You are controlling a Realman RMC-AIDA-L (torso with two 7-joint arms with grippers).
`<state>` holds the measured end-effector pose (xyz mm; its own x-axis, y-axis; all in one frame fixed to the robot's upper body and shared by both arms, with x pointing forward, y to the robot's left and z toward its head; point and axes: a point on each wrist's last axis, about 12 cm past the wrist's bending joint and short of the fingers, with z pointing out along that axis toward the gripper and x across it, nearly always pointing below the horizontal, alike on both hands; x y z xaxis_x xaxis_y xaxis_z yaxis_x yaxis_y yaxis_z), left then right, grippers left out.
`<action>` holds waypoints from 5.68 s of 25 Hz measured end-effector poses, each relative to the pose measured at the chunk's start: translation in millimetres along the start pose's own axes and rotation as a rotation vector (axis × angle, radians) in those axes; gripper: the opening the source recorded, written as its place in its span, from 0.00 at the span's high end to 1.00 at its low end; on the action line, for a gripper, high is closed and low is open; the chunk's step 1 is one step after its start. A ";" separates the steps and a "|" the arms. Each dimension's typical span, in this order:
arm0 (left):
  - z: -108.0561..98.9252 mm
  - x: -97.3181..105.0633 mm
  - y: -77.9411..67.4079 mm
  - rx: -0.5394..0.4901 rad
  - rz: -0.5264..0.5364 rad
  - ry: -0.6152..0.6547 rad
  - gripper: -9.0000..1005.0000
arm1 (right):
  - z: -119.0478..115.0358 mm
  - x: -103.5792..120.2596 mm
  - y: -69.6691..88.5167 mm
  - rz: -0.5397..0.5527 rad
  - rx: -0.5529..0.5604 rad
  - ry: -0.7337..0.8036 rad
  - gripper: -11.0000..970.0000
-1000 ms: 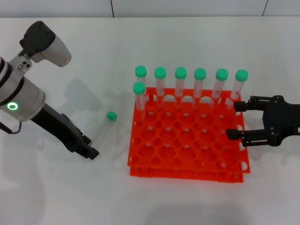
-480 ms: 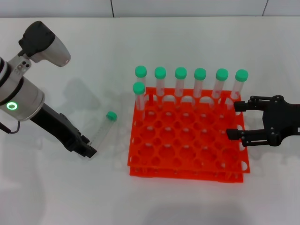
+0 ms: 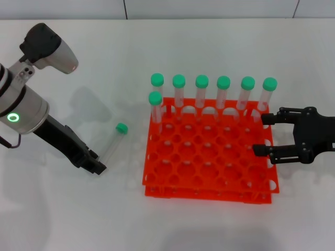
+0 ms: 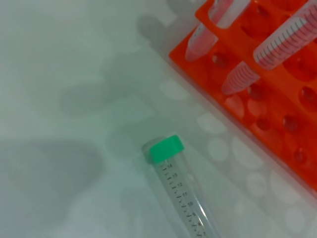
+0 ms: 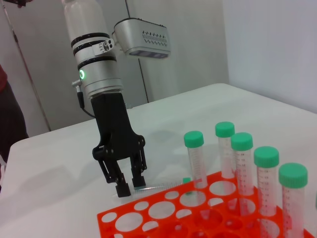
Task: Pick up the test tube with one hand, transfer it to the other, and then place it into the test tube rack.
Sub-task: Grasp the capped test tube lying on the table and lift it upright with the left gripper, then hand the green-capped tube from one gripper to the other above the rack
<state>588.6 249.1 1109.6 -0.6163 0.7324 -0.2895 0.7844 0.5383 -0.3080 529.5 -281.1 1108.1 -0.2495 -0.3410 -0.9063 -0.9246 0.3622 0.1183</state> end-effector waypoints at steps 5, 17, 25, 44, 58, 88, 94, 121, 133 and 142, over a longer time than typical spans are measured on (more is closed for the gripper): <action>0.0 0.0 0.0 0.000 -0.002 0.000 0.61 | 0.2 1.0 0.2 0.004 -0.001 0.000 0.16; -0.2 0.4 0.5 -0.001 -0.021 -0.006 0.69 | 0.0 2.1 0.7 0.009 -0.002 0.000 0.16; 2.0 3.4 1.4 -0.004 -0.031 -0.006 0.72 | 0.0 1.7 1.2 0.009 -0.006 -0.003 0.16; 1.9 3.3 1.3 0.000 -0.037 -0.013 0.74 | -0.2 2.2 1.2 0.010 -0.003 -0.003 0.16; -6.3 9.1 6.2 0.015 -0.075 -0.116 0.81 | -3.2 3.2 0.1 0.014 0.011 -0.009 0.16; -79.6 19.1 17.3 -0.144 0.015 -1.061 0.81 | -3.9 -5.8 -6.5 -0.012 0.049 -0.061 0.16; -66.3 -20.5 5.1 -0.078 0.108 -1.113 0.81 | -5.8 -7.7 -8.2 -0.016 0.062 -0.073 0.16; -19.2 -68.6 -37.1 0.159 0.380 -0.922 0.81 | -18.2 -13.5 -16.6 -0.045 0.130 -0.115 0.16; -6.0 -62.4 -37.5 0.187 0.358 -0.906 0.81 | -28.1 -21.0 -21.8 -0.065 0.176 -0.149 0.16; 0.4 -60.9 -39.4 0.199 0.358 -0.891 0.81 | -35.6 -27.6 -24.2 -0.071 0.207 -0.196 0.16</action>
<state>595.2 183.0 1139.0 -0.2359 0.2119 -0.9484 0.9595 0.2056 -0.1927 548.5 -311.4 1144.7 -0.1074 -0.2051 -0.9728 -0.8542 0.5197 -0.0153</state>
